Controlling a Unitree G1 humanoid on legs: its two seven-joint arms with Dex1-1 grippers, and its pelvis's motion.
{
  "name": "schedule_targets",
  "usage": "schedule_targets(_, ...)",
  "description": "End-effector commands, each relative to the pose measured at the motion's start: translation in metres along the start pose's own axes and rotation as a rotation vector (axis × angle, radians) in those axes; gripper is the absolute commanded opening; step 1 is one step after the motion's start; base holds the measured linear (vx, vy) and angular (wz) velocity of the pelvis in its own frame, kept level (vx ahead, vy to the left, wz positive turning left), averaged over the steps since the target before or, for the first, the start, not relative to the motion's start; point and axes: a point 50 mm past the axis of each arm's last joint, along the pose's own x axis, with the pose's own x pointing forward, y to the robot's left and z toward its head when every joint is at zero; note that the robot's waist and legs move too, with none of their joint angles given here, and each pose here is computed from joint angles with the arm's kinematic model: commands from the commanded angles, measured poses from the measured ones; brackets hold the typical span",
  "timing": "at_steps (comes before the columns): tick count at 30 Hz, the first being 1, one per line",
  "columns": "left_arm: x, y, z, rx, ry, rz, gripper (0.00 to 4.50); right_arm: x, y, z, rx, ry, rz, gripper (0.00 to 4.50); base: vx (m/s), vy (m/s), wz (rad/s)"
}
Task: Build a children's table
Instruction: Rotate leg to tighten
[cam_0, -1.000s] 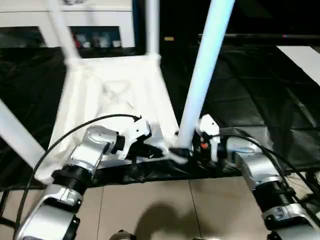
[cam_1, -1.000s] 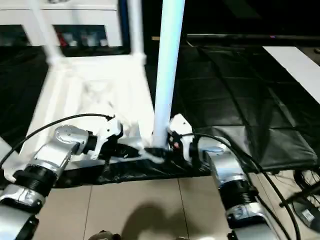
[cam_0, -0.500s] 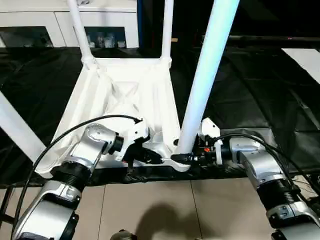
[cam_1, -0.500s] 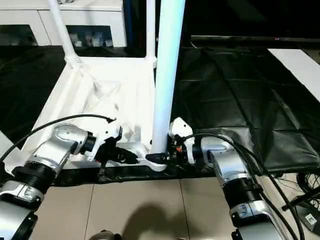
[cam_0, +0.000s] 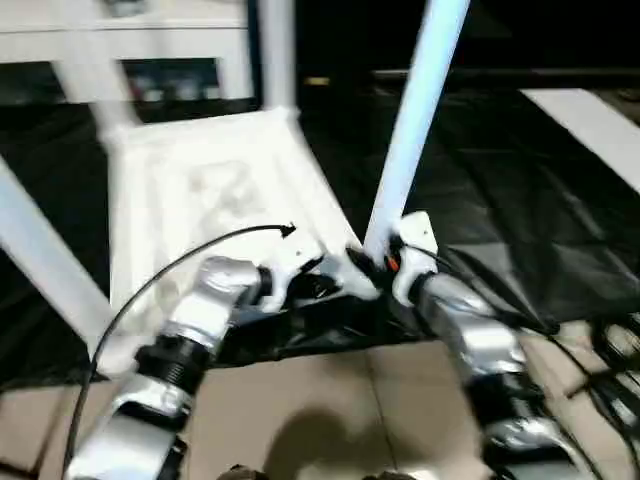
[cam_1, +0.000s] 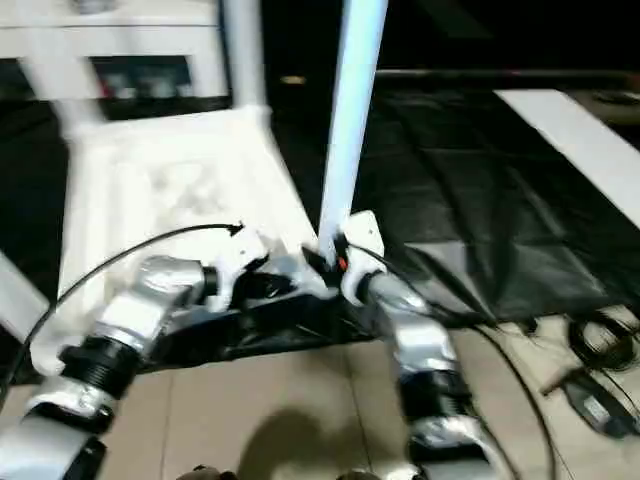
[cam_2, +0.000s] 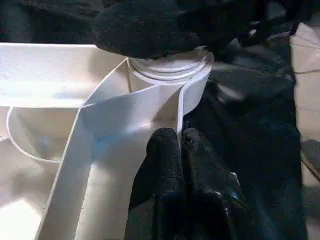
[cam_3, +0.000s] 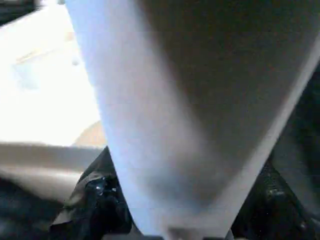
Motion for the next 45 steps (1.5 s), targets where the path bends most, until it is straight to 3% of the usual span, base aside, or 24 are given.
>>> schedule_targets(1, 0.013, -0.009, 0.036, 0.063, -0.135, 0.015, 0.00, 0.016, 0.052, -0.018, 0.045, 0.086, 0.152, 2.05, 0.000, 0.000, 0.00)
schedule_targets(5, 0.014, -0.011, 0.036, 0.071, -0.143, -0.009, 0.00, 0.017, 0.055, -0.015, 0.027, 0.070, 0.166, 2.58, 0.000, 0.000, 0.00)
schedule_targets(9, 0.008, -0.012, 0.031, 0.080, -0.123, -0.065, 0.00, 0.009, 0.047, -0.018, -0.002, 0.079, 0.233, 3.00, 0.000, 0.000, 0.00)
schedule_targets(19, -0.010, -0.007, 0.016, 0.146, -0.022, -0.316, 0.00, -0.025, 0.021, -0.030, -0.230, 0.185, 0.662, 3.00, 0.000, 0.000, 0.00)
schedule_targets(24, -0.018, -0.001, 0.012, 0.177, 0.031, -0.395, 0.00, -0.036, 0.020, -0.030, -0.232, 0.254, 0.877, 3.00, 0.000, 0.000, 0.00)
schedule_targets(30, -0.021, 0.003, 0.012, 0.196, 0.066, -0.447, 0.00, -0.040, 0.024, -0.034, -0.223, 0.347, 1.042, 2.67, 0.000, 0.000, 0.00)
schedule_targets(38, -0.022, 0.007, 0.013, 0.176, 0.044, -0.420, 0.00, -0.040, 0.030, -0.036, -0.176, 0.339, 1.065, 2.17, 0.000, 0.000, 0.00)
schedule_targets(42, -0.022, 0.012, 0.014, 0.142, 0.011, -0.344, 0.00, -0.037, 0.027, -0.032, -0.111, 0.269, 0.965, 2.11, 0.000, 0.000, 0.00)
schedule_targets(45, -0.022, 0.019, 0.016, 0.115, -0.021, -0.194, 0.00, -0.027, 0.018, -0.028, -0.073, 0.188, 0.711, 2.10, 0.000, 0.000, 0.00)
